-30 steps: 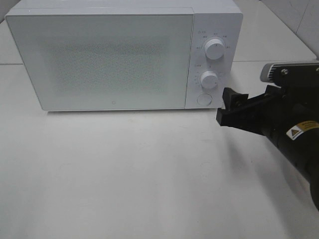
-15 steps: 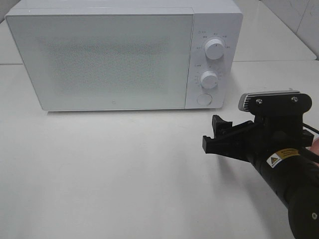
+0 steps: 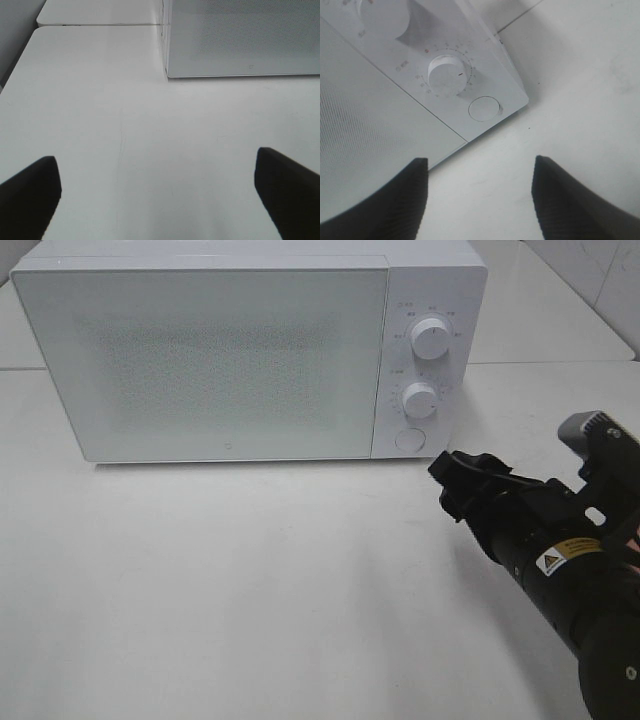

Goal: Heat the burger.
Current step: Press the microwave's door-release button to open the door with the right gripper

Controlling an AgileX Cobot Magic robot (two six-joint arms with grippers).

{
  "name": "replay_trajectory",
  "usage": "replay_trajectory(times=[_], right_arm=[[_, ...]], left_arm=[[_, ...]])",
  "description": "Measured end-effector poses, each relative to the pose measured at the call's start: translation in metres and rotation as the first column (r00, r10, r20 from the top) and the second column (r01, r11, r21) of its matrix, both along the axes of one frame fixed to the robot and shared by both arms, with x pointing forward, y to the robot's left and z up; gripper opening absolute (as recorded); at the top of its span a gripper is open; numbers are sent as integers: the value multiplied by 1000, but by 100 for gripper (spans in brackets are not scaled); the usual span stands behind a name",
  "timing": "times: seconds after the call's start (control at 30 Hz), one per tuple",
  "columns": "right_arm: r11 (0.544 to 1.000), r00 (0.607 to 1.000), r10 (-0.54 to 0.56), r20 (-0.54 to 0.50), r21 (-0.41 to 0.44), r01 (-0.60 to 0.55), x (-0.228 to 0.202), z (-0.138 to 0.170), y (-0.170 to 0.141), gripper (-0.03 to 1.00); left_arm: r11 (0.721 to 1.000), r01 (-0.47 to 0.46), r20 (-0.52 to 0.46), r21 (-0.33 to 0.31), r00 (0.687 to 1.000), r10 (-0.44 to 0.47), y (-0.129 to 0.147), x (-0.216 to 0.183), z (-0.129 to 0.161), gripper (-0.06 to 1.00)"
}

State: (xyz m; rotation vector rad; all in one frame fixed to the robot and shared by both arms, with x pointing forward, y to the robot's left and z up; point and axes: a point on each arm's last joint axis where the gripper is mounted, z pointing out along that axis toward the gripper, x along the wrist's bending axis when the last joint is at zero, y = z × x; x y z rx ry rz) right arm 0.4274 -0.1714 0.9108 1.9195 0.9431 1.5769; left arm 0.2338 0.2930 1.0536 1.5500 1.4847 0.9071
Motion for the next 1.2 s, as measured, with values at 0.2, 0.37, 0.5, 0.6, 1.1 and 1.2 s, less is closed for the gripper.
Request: replay_trajectory(times=[0.2, 0.37, 0.5, 0.6, 1.1, 1.2], right_arm=[[923, 996, -81, -40, 374, 90, 0, 0, 0, 47], [835, 991, -112, -69, 534, 132, 0, 0, 0, 38], [777, 988, -125, -91, 610, 155, 0, 0, 0, 26], [736, 984, -130, -126, 652, 181, -1, -2, 0, 15], [661, 968, -159, -193, 708, 249, 6, -12, 0, 1], [654, 970, -154, -189, 716, 243, 19, -15, 1, 1]], left_arm=[[1000, 0, 0, 0, 1000, 0, 0, 0, 0, 99], [1000, 0, 0, 0, 1000, 0, 0, 0, 0, 99], [1000, 0, 0, 0, 1000, 0, 0, 0, 0, 99], [1000, 0, 0, 0, 1000, 0, 0, 0, 0, 99], [1000, -1, 0, 1, 1000, 1, 0, 0, 0, 99], [1000, -1, 0, 1, 1000, 1, 0, 0, 0, 99]])
